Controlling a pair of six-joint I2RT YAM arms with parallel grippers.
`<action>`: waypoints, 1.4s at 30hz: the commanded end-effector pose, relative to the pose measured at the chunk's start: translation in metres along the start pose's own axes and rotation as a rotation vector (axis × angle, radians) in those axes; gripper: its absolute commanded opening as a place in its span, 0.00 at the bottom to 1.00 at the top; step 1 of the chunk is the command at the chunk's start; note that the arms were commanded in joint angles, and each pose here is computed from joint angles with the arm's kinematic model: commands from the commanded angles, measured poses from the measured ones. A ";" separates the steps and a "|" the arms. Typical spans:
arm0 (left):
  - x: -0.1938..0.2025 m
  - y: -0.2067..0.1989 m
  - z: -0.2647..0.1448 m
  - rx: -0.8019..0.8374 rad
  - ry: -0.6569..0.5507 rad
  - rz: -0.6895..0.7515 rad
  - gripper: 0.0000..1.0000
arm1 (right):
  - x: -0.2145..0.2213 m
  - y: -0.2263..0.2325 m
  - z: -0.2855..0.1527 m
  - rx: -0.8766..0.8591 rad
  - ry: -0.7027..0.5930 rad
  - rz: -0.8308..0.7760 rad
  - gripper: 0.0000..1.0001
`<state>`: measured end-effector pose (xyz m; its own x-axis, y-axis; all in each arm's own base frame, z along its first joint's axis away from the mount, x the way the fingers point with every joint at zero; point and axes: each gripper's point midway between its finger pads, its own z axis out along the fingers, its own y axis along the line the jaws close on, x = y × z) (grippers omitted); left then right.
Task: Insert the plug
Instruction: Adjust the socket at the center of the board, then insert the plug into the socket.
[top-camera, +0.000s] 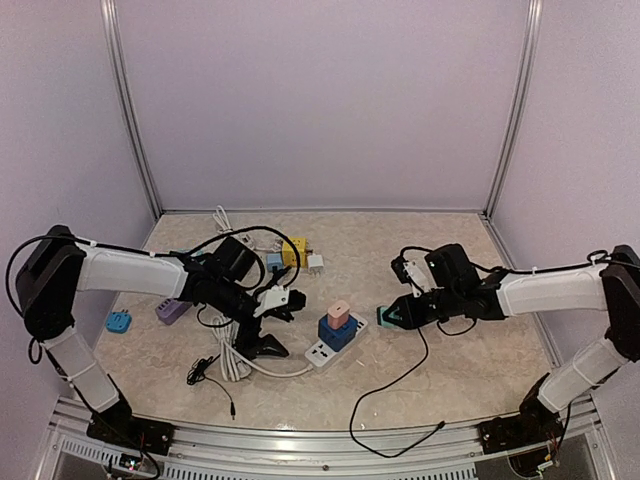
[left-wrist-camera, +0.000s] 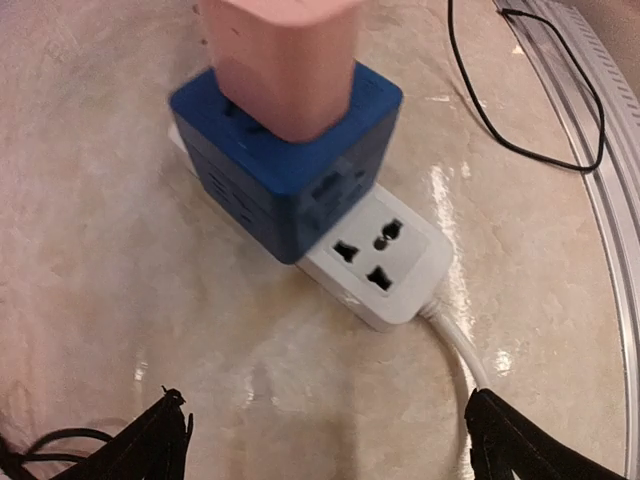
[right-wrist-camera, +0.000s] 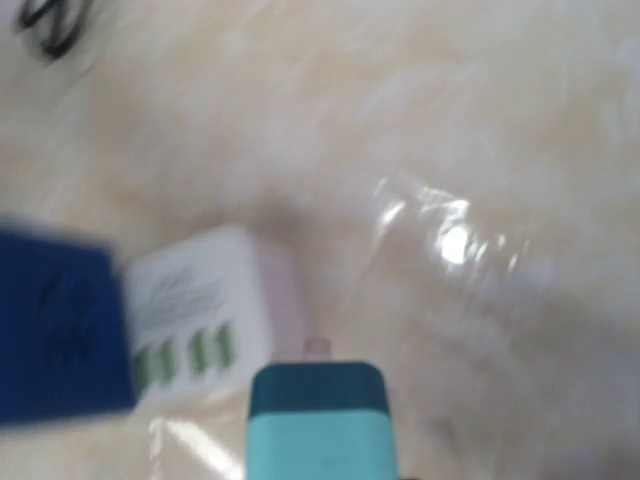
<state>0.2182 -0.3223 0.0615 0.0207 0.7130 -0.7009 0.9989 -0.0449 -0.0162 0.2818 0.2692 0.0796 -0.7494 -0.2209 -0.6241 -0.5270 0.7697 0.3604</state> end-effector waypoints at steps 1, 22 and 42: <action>-0.054 0.019 -0.036 0.056 -0.111 0.222 0.94 | 0.004 0.023 -0.031 -0.129 -0.132 -0.090 0.00; -0.085 0.047 0.046 0.275 -0.257 0.354 0.98 | 0.059 0.068 -0.047 -0.080 -0.370 -0.555 0.00; -0.071 0.017 0.060 0.344 -0.228 0.375 0.36 | 0.069 0.091 -0.020 -0.177 -0.345 -0.595 0.00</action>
<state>0.2432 -0.4202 0.0743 0.3525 0.4133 -0.8396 0.8506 -0.5156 0.1033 0.1760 0.2988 0.0691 -0.1970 -0.3849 -0.9017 -0.8728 0.4878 -0.0176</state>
